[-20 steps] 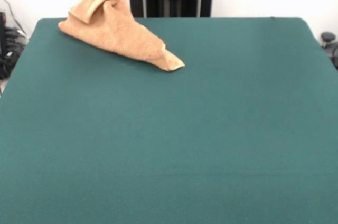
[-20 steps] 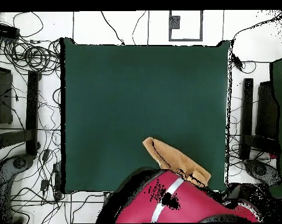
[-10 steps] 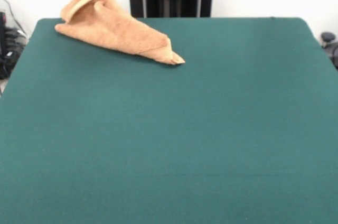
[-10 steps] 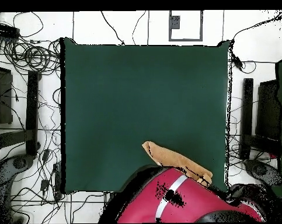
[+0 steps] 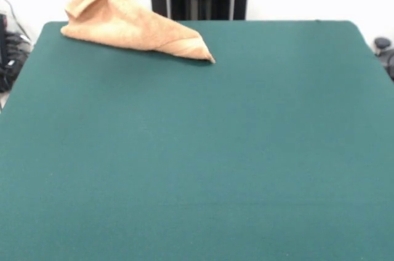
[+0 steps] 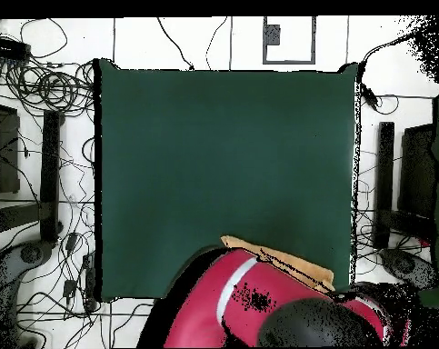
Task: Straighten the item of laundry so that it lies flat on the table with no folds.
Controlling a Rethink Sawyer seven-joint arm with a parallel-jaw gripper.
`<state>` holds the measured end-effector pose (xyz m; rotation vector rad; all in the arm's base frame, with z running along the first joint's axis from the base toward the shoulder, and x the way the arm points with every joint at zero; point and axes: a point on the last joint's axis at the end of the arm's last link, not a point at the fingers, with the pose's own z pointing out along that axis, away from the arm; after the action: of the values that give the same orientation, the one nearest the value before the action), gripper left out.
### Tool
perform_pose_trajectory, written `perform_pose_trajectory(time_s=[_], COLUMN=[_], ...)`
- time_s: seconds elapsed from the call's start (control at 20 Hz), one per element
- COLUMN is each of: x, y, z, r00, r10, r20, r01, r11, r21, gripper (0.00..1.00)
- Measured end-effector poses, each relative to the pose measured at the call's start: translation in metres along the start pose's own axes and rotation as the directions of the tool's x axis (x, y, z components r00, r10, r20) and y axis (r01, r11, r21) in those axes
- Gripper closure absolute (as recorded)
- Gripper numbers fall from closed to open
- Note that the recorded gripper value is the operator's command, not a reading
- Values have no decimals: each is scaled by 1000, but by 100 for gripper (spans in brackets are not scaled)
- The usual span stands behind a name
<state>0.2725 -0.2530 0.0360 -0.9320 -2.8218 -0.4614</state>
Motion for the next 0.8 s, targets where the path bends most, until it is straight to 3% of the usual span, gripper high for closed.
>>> perform_pose_trajectory(time_s=[0.4, 0.8], x=[-4, -24], y=[-13, -22], z=[-12, -29], r00=[994, 994], r10=[90, 45], r20=[-64, -97], r01=[-81, -25], r11=[988, 979], r21=[133, 202], gripper=[100, 100])
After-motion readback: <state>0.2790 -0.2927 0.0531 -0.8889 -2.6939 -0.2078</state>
